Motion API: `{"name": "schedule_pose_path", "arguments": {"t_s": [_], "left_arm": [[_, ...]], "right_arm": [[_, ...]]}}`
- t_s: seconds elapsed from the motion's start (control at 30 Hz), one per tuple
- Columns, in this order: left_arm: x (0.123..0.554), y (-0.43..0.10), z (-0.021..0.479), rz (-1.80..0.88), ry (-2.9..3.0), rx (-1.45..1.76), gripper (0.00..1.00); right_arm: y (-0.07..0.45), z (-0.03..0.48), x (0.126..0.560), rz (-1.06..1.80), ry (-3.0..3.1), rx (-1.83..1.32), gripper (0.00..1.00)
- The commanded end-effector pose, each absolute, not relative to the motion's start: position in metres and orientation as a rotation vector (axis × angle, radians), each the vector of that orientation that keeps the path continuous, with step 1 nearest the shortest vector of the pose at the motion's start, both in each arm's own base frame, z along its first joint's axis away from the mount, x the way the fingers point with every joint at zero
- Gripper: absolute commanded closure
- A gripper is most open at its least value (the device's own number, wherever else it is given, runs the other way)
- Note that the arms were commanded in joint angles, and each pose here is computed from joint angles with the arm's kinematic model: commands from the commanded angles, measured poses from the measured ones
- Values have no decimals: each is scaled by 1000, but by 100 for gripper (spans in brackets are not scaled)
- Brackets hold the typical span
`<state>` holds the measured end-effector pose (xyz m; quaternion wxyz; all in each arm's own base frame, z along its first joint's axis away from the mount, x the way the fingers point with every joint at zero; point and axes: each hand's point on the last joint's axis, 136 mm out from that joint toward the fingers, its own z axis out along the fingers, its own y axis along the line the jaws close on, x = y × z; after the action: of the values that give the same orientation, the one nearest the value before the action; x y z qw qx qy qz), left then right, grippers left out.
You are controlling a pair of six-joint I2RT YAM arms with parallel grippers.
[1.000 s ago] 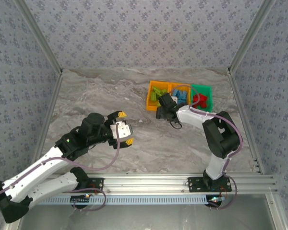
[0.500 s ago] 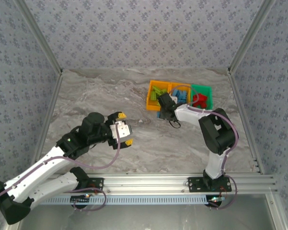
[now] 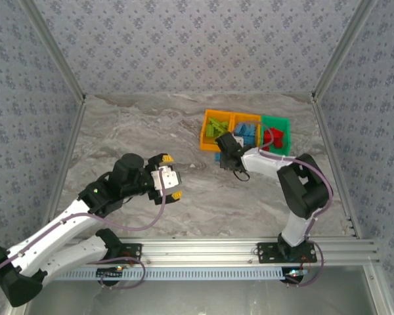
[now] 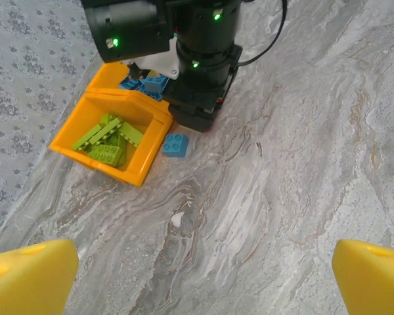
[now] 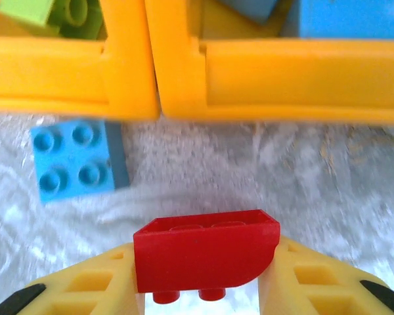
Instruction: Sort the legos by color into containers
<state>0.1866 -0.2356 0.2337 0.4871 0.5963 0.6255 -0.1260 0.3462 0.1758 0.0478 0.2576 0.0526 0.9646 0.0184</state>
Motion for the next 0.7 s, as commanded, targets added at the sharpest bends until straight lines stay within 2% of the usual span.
{"name": "schedule_pose_path", "arguments": {"t_s": [0.0, 0.33, 0.57, 0.67], "left_arm": [[186, -238, 236, -326, 1495, 1457, 1], [187, -237, 234, -338, 1500, 1452, 1], [186, -238, 233, -355, 1503, 1453, 1], [186, -237, 230, -355, 1510, 1455, 1]], "right_arm": [[166, 67, 335, 55, 2598, 176, 58], [170, 114, 343, 129, 2518, 171, 60], [174, 163, 382, 179, 2419, 154, 60], [176, 172, 394, 142, 2427, 151, 54]]}}
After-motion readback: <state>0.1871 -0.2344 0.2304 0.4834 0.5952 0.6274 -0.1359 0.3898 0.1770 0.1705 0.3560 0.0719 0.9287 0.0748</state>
